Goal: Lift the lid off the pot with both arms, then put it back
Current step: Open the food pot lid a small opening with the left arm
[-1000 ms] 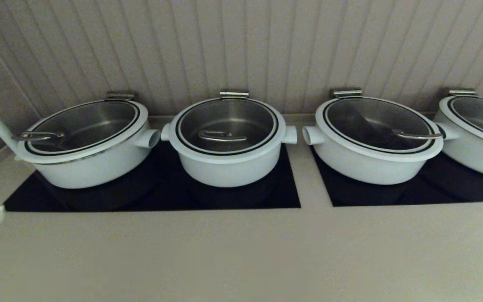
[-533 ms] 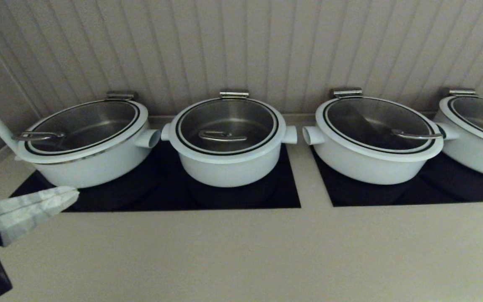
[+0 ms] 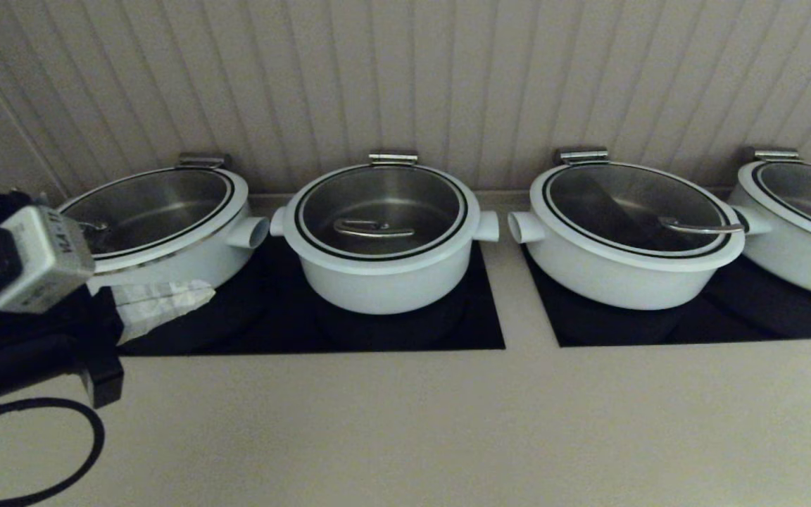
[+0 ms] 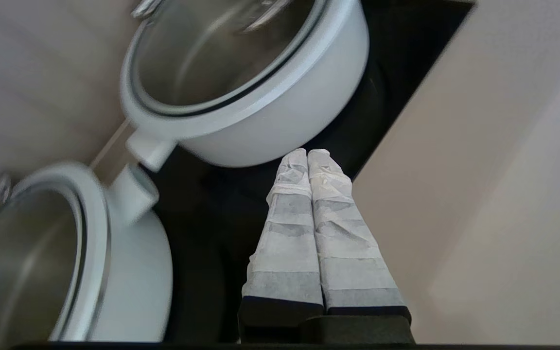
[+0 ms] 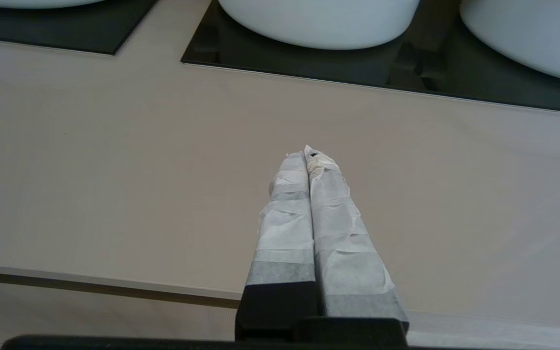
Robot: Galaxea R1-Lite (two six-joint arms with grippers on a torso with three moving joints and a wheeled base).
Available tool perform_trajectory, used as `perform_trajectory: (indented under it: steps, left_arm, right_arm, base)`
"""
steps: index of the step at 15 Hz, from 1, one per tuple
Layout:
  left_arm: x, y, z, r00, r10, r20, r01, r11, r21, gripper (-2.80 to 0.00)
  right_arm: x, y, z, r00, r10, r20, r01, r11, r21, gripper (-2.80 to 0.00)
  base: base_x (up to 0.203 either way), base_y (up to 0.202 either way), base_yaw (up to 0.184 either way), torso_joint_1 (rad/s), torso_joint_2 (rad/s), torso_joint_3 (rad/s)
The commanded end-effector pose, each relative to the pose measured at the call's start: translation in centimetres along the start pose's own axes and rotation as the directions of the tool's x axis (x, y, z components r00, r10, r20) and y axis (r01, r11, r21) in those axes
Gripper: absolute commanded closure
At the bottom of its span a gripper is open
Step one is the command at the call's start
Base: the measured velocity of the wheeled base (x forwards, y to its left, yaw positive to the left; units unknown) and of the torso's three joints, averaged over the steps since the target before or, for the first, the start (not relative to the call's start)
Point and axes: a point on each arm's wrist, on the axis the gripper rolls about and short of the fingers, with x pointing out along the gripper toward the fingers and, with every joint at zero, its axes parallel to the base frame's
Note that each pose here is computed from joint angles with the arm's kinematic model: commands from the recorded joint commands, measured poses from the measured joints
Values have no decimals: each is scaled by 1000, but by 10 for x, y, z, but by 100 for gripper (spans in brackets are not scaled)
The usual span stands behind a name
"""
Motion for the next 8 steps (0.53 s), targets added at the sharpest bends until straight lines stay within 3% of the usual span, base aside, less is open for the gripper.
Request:
perform_trajectory:
  steps: [1,8]
  left_arm:
    - [22,1,-7,998,-64,-27,65,998,8,0]
    - [61,4,10,994,-105,-27,106,994,41,0]
  right_arm:
    - [0,0,0,1000,1,-1,-1,1000,-1,0]
    - [0,0,0,1000,1,0,-1,1000,-1,0]
  base:
    - [0,0,0,0,0,0]
    - [0,0,0,0,0,0]
